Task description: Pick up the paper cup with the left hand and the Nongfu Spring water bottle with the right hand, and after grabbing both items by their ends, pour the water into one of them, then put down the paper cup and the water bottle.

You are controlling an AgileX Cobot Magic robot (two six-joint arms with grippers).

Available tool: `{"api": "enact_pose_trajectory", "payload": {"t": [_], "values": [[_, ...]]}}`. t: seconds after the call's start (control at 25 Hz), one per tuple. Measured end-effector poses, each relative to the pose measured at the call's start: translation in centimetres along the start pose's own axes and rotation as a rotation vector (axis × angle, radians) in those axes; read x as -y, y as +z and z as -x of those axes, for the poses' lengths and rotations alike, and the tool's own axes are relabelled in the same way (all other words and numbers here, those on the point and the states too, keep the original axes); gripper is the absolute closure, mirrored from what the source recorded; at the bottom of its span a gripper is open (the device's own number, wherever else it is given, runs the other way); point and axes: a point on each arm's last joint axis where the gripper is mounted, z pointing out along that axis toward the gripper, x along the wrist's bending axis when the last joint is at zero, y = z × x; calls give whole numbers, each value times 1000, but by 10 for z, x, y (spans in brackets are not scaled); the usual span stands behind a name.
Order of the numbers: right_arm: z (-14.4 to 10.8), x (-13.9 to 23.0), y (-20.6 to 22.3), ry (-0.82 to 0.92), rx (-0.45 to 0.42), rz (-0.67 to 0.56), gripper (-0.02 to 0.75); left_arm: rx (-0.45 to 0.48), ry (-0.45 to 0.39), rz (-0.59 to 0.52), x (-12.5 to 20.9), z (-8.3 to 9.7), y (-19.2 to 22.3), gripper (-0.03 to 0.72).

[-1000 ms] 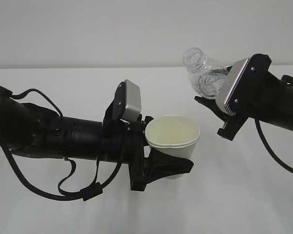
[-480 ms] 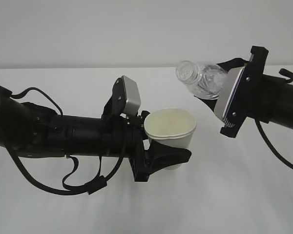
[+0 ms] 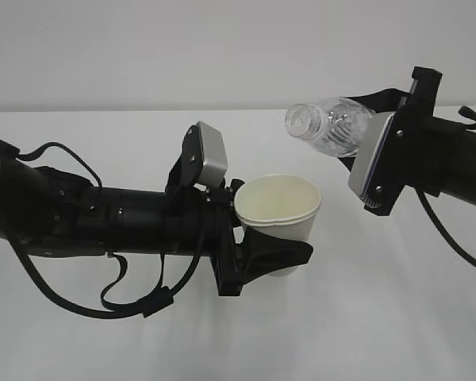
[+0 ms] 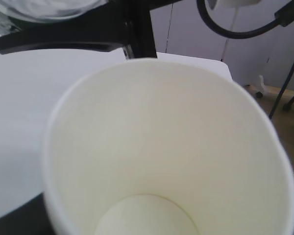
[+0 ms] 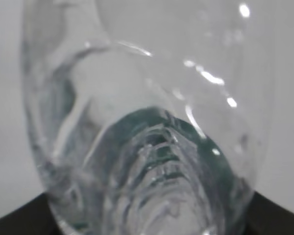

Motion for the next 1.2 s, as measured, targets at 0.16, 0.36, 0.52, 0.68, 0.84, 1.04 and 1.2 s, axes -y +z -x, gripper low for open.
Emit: {"api": "enact_pose_trajectory", "payload": {"t": [0.16,0.36,0.52,0.68,0.84,1.04,1.2], "values": [[3,1,0,-18,28,-8,300,1,1,-1,0,0,0,211],[5,0,0,-46,54,1,300,1,1,-1,0,0,0,211],[7,0,0,-68,72,-1,300,1,1,-1,0,0,0,211],[15,-1,3,-71,105,2,300,2,1,1,0,0,0,211],[25,-3,6,-80,135,10,300,9,1,11,-1,1,0,211],[25,-3,7,-108,138,8,300,15,1,19,-2,1,0,211],[25,-3,7,-125,136,6,300,15,1,19,-2,1,0,211]]}}
